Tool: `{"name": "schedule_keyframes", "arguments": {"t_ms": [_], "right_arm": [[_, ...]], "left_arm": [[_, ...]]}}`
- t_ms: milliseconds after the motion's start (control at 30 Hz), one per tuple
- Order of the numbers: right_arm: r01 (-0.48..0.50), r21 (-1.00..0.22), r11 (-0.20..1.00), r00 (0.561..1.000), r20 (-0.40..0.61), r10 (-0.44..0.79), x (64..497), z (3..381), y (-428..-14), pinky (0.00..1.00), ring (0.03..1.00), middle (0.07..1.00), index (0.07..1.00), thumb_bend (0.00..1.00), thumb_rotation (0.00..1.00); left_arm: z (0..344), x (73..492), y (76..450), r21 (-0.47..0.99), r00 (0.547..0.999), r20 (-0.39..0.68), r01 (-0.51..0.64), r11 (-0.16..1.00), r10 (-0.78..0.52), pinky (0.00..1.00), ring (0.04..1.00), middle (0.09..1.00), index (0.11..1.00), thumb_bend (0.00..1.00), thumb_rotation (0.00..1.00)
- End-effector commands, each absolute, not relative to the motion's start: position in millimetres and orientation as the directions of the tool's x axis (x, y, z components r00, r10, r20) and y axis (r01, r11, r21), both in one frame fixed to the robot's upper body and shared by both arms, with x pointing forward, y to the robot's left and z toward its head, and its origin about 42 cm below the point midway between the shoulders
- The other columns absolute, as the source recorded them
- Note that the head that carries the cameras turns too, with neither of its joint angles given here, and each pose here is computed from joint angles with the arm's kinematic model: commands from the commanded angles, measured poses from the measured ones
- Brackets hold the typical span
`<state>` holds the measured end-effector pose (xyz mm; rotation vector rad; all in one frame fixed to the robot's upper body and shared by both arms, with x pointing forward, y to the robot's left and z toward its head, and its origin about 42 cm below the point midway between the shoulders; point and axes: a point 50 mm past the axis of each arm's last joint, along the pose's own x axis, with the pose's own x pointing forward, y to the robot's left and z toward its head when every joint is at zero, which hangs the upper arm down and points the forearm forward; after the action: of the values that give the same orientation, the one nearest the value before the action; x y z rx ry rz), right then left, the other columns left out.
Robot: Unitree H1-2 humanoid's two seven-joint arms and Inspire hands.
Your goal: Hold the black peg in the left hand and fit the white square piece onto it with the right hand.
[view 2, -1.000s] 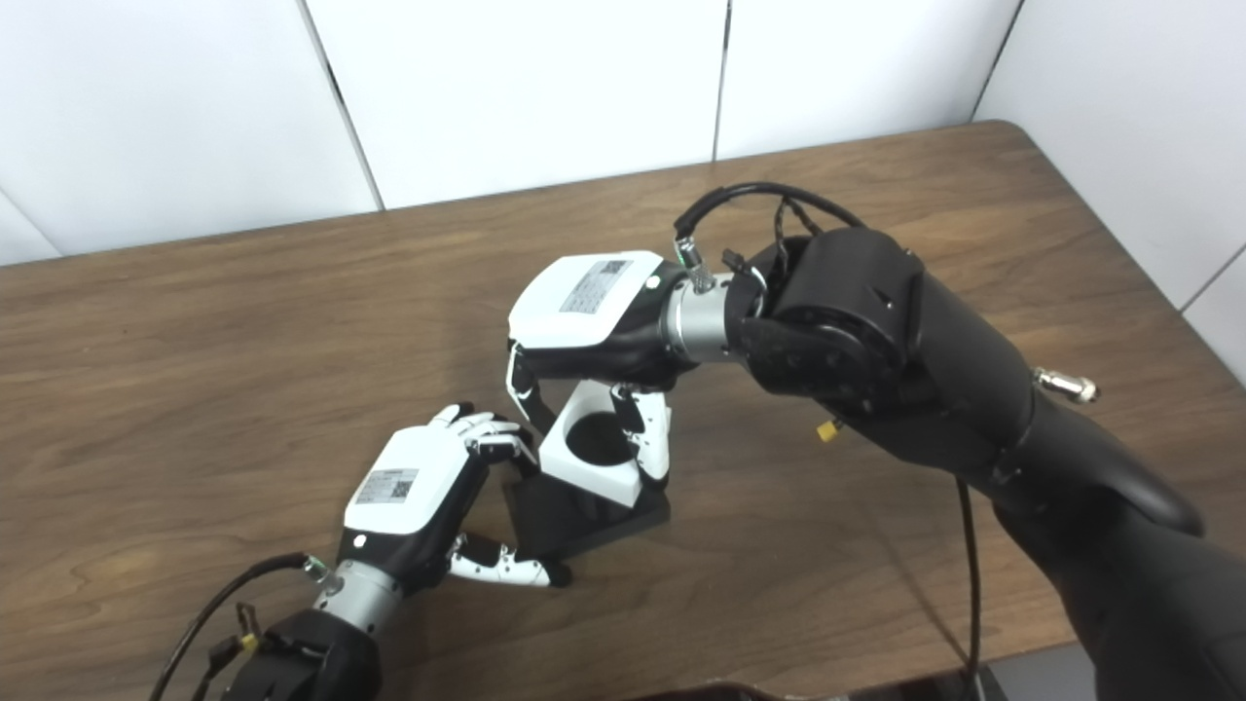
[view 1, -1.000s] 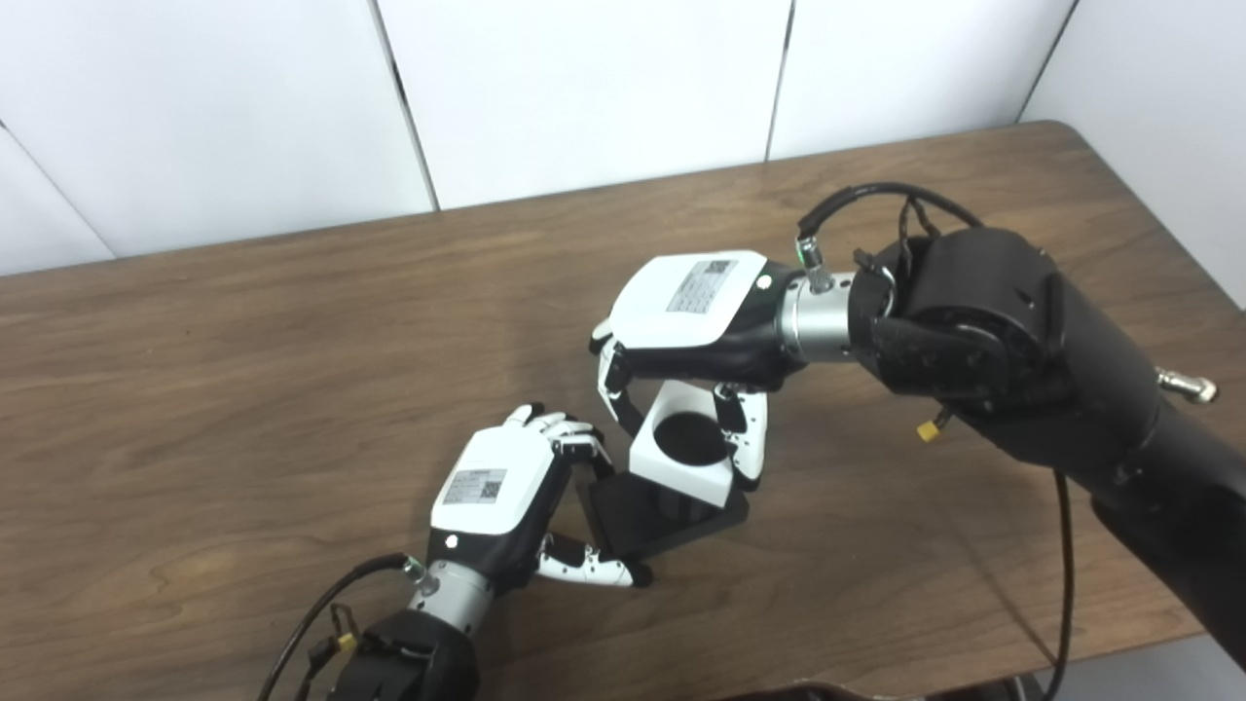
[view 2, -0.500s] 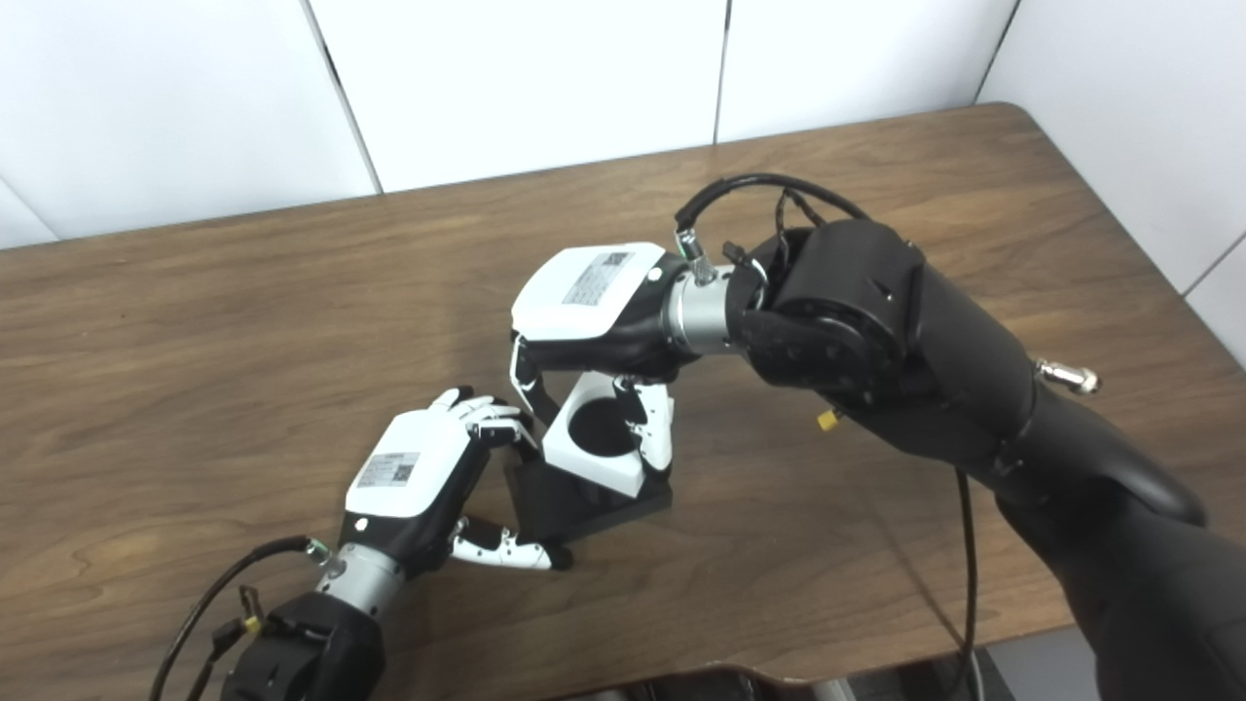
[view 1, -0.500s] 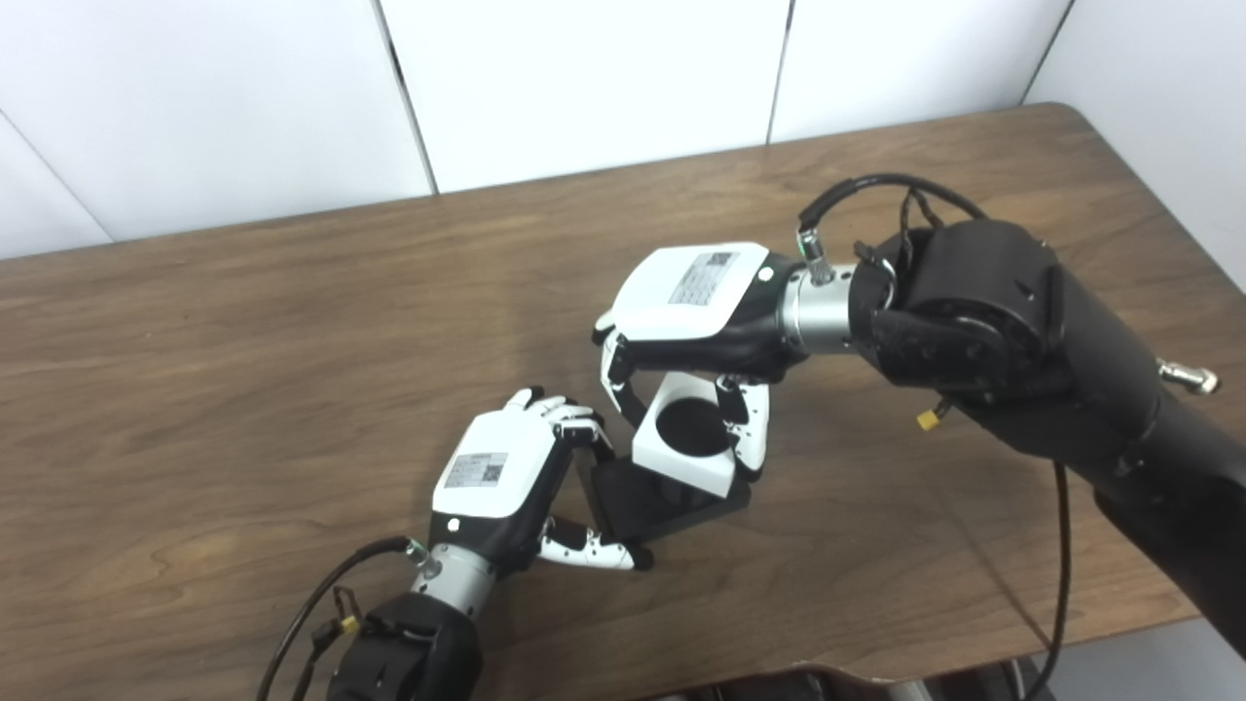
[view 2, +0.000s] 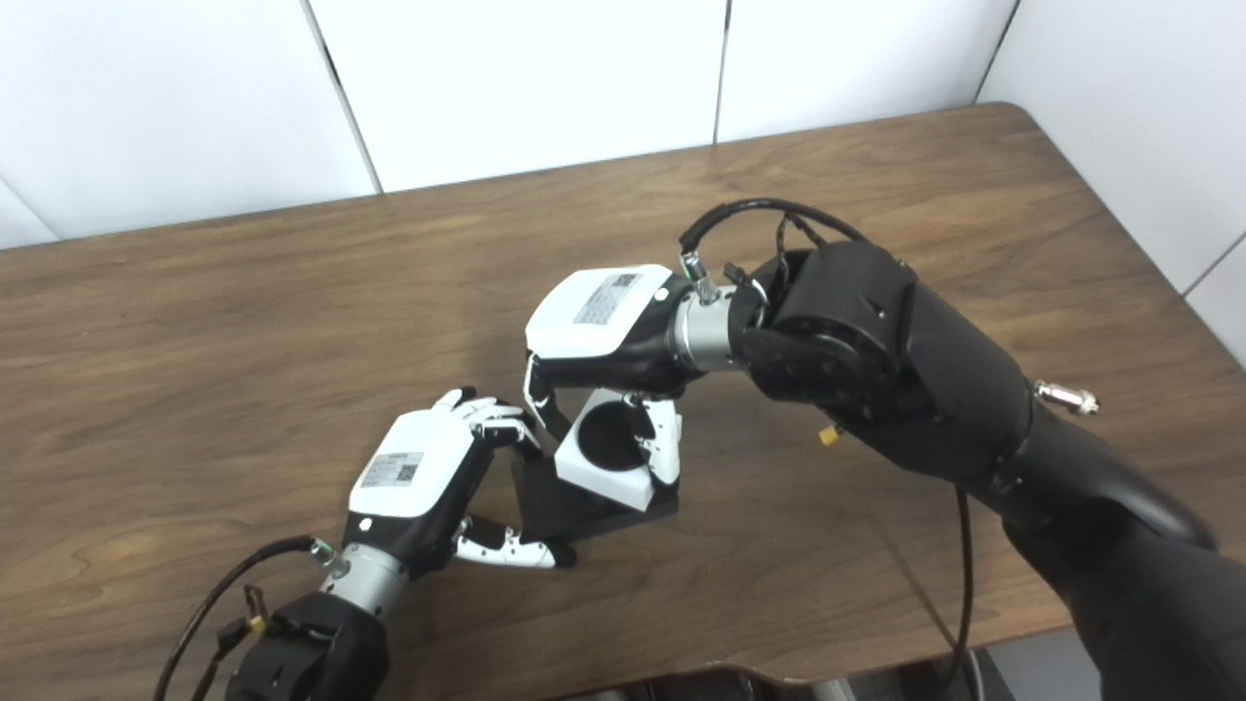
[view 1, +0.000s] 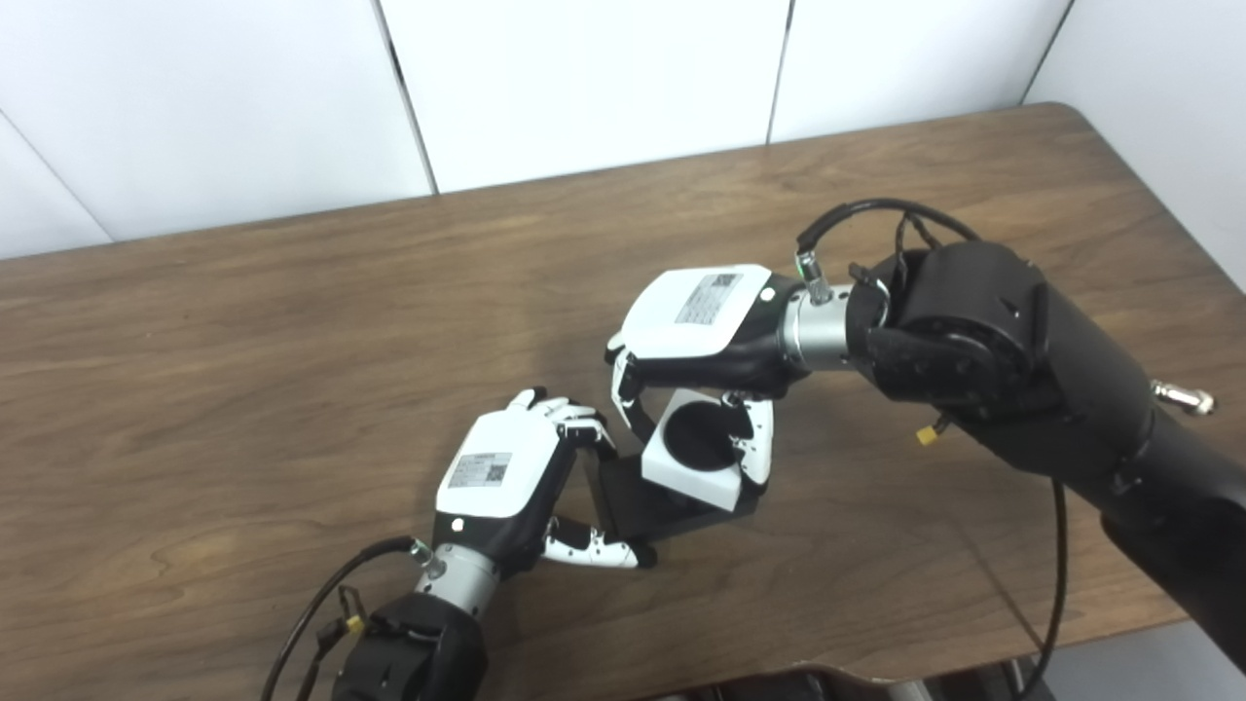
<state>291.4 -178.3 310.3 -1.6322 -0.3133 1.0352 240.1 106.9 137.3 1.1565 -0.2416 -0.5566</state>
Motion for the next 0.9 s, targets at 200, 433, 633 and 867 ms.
{"name": "schedule_keyframes", "arguments": {"t_ms": [200, 433, 633, 867], "right_arm": [[-0.288, -0.890, -0.353, 0.618, -0.454, 0.642, 296.8, 320.3, -182.7, 0.91, 0.917, 0.786, 0.616, 0.99, 0.31], [-0.284, -0.889, -0.360, 0.625, -0.456, 0.633, 299.1, 325.9, -183.0, 0.92, 0.934, 0.800, 0.636, 1.00, 0.40], [-0.273, -0.898, -0.344, 0.637, -0.437, 0.636, 301.5, 334.1, -182.9, 0.93, 0.934, 0.808, 0.651, 1.00, 0.41], [-0.248, -0.916, -0.316, 0.652, -0.399, 0.644, 304.0, 344.0, -181.7, 0.91, 0.927, 0.797, 0.653, 1.00, 0.40]], "left_arm": [[129.9, 236.8, 103.0, 0.911, 0.815, -0.162, 0.341, 0.235, -0.556, 0.94, 0.858, 0.781, 0.490, 0.51, 0.06], [129.0, 237.8, 102.7, 0.910, 0.816, -0.165, 0.342, 0.232, -0.555, 0.94, 0.860, 0.782, 0.490, 0.51, 0.06], [129.4, 238.0, 102.8, 0.911, 0.815, -0.166, 0.342, 0.230, -0.554, 0.94, 0.858, 0.779, 0.490, 0.51, 0.06], [128.5, 238.2, 105.9, 0.911, 0.816, -0.175, 0.346, 0.224, -0.551, 0.94, 0.860, 0.782, 0.491, 0.51, 0.06]]}}
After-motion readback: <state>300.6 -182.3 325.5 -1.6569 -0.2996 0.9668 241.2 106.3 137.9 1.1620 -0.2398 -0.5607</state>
